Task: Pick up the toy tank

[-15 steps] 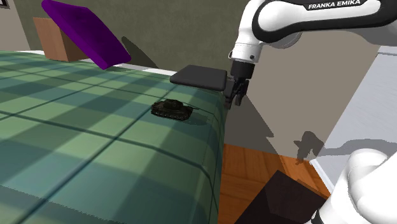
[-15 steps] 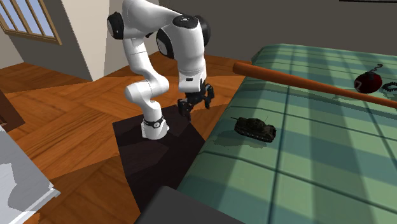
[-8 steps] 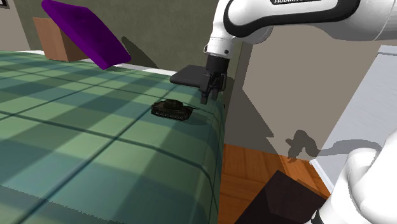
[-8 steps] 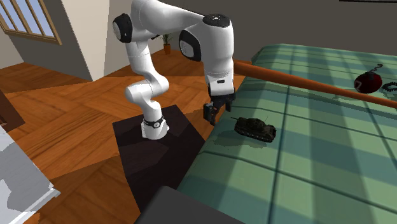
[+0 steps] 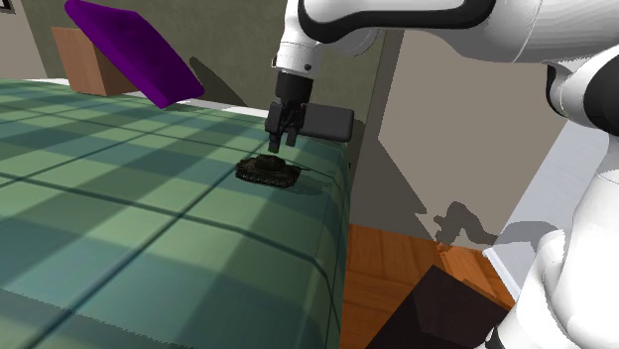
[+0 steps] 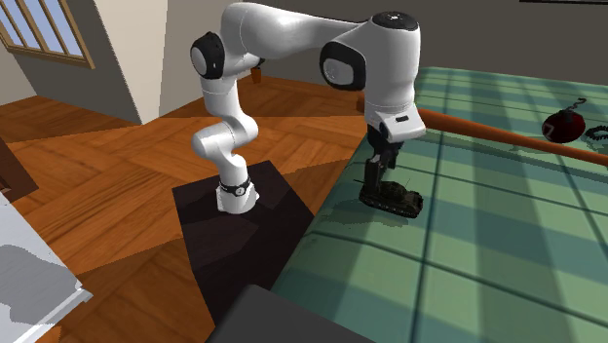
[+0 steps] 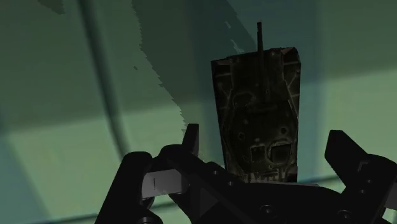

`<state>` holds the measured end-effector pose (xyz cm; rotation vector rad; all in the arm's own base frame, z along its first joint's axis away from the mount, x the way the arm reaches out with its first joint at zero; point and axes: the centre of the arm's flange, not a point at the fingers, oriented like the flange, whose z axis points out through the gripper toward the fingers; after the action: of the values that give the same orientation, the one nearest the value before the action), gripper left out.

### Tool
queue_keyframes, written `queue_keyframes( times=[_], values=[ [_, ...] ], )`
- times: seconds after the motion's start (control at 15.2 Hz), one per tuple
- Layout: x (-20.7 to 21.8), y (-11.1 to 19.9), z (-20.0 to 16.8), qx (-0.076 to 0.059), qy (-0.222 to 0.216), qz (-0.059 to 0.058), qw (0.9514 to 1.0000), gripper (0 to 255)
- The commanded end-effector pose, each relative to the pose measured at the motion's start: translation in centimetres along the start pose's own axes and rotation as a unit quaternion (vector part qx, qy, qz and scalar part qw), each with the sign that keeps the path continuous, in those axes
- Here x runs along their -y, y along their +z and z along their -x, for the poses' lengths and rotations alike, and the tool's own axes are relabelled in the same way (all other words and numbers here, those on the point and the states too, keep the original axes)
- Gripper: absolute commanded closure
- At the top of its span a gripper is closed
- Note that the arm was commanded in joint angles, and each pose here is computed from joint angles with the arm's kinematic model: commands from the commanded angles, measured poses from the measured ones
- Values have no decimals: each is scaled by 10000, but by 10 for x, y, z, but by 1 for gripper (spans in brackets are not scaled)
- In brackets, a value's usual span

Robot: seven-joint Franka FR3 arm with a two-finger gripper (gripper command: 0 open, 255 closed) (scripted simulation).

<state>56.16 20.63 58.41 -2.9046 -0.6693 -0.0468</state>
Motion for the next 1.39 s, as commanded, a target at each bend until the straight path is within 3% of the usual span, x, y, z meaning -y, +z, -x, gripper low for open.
queue_keyframes(
  times=[0.0, 0.66, 0.73, 1.32],
  values=[
    [10, -1, -21, -33, -201, -5, 9998, 0],
    [4, 38, -19, -33, -201, -5, 9998, 0],
    [4, 38, -19, -33, -201, -5, 9998, 255],
    [4, 38, -19, -33, -201, -5, 9998, 255]
  ],
)
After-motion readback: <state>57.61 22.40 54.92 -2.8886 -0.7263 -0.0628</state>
